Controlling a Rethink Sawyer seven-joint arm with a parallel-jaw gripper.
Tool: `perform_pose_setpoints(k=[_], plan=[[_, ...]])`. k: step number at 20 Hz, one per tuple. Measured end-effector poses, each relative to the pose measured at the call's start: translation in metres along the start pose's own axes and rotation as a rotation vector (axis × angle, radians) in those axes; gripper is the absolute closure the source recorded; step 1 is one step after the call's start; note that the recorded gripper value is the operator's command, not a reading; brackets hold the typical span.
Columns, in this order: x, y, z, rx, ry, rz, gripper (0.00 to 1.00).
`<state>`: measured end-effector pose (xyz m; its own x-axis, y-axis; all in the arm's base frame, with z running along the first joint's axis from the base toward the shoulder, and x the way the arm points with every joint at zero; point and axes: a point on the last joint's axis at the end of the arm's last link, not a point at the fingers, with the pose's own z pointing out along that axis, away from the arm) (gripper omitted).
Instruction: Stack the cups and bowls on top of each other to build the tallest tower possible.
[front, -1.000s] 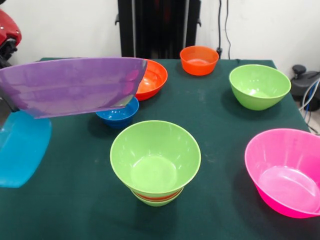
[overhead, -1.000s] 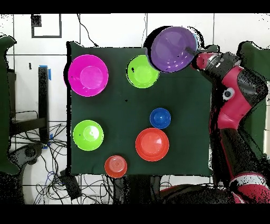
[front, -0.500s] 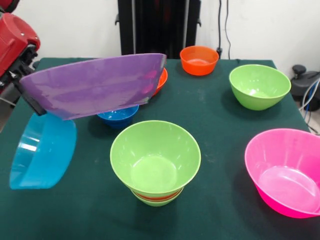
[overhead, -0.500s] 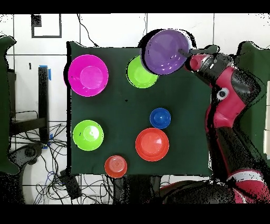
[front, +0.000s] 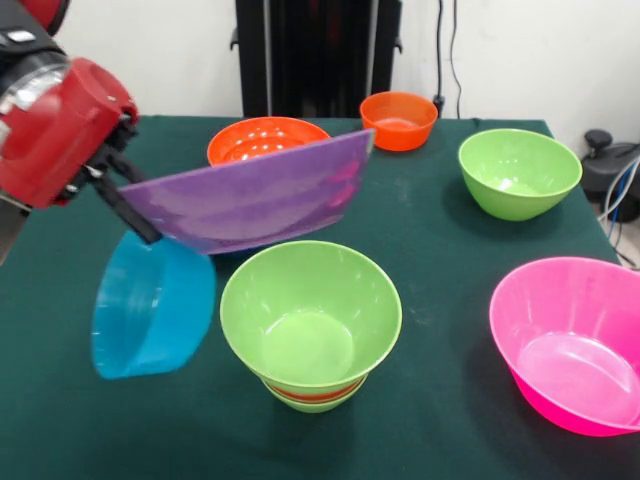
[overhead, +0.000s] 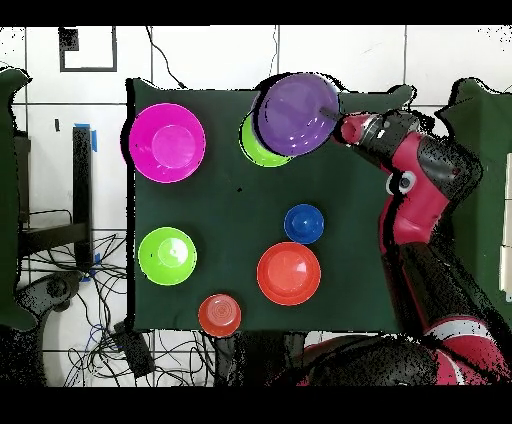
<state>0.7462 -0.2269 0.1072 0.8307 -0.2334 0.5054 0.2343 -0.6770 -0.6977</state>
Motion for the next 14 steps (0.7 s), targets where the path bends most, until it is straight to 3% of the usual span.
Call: perform_pose_setpoints(k=[11,14], plan=[[-0.070,-0.025,0.040,0.060,-0.175,0.005,1.00],[-0.077,-0.027,0.042,0.066,-0.195,0.000,1.00]])
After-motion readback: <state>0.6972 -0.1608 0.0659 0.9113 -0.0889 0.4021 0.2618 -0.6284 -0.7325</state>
